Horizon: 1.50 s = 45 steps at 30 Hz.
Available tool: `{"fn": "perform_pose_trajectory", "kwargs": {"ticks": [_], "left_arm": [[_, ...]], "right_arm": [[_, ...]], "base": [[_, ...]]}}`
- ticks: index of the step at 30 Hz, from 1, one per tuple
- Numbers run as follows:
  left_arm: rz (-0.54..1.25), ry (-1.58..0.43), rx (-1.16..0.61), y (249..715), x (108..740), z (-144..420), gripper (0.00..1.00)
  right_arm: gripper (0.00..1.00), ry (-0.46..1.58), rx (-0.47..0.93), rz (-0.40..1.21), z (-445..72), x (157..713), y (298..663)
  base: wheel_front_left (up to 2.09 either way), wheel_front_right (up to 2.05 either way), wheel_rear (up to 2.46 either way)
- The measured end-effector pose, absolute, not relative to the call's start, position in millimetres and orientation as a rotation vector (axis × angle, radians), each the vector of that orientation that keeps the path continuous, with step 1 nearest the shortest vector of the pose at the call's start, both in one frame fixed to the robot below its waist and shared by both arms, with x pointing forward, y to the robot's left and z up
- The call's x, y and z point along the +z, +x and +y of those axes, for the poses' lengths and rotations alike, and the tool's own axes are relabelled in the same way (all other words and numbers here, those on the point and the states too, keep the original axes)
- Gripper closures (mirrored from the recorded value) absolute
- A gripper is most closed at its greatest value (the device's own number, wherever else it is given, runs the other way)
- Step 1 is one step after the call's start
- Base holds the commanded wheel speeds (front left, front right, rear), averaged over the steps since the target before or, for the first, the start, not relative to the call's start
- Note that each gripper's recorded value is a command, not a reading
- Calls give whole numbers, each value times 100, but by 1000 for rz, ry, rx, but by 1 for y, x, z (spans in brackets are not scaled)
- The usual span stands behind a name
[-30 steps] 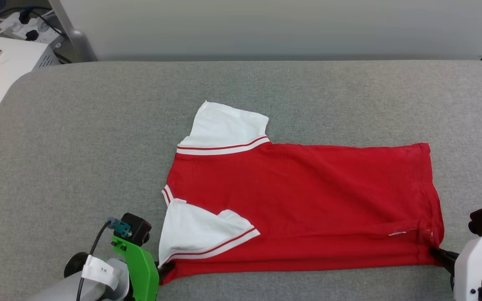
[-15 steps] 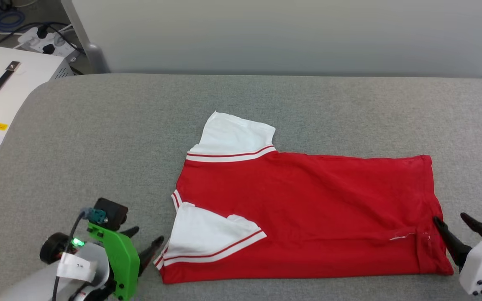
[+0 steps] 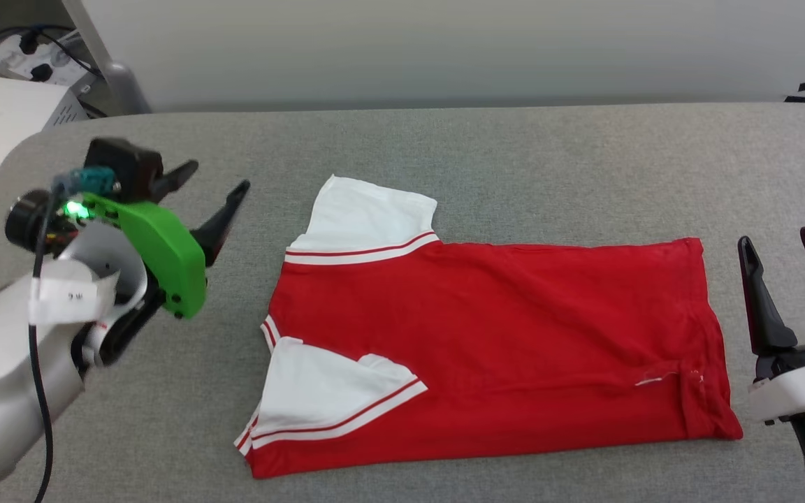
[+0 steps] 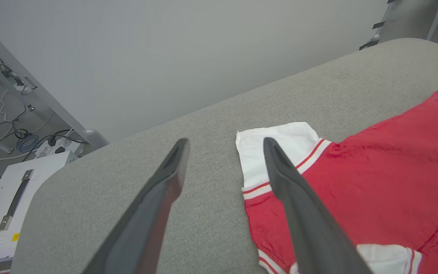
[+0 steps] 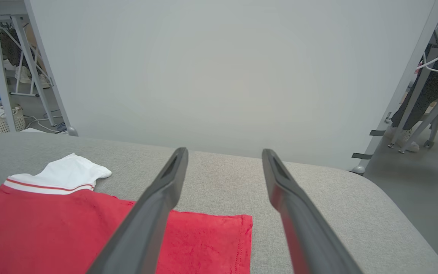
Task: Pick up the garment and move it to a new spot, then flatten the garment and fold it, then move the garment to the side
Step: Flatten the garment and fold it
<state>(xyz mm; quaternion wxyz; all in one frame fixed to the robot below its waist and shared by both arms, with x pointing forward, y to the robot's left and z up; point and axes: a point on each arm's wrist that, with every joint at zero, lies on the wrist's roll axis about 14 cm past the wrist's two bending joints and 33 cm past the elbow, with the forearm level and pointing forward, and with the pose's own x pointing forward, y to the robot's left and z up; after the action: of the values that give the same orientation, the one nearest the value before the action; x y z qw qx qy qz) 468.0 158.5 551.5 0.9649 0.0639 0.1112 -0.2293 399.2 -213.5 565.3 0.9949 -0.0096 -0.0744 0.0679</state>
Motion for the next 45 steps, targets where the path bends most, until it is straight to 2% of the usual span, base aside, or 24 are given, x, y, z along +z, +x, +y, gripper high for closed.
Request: {"fn": "perform_pose_trajectory", "kwargs": {"ticks": [6,12,16,29,33,34,35,45], "left_arm": [[244,122,-491,523,570,143,0],[516,129,-544,558,531,122,0],[741,171,-564,565,486,114,0],[1080,214,-570,587,368,96,0],[1112,239,-580,589,355,94,0],[1113,249,-589,589,355,92,39],[1111,254,-595,588,356,91,100],[912,268,-642,576,392,87,100]], "right_arm": [[0,-31,138,-189,-202,568,405],[0,-31,128,-146,-204,549,419],[0,-24,126,-118,-203,535,430],[0,-27,92,9,-217,473,454],[0,-34,76,33,-225,463,454],[0,-36,72,38,-227,462,454],[0,-39,69,37,-229,462,454],[0,-141,67,-100,-256,525,471]], "base": [[0,0,0],[0,0,0],[0,0,0],[0,0,0],[0,0,0],[0,0,0],[0,0,0],[0,0,0]]}}
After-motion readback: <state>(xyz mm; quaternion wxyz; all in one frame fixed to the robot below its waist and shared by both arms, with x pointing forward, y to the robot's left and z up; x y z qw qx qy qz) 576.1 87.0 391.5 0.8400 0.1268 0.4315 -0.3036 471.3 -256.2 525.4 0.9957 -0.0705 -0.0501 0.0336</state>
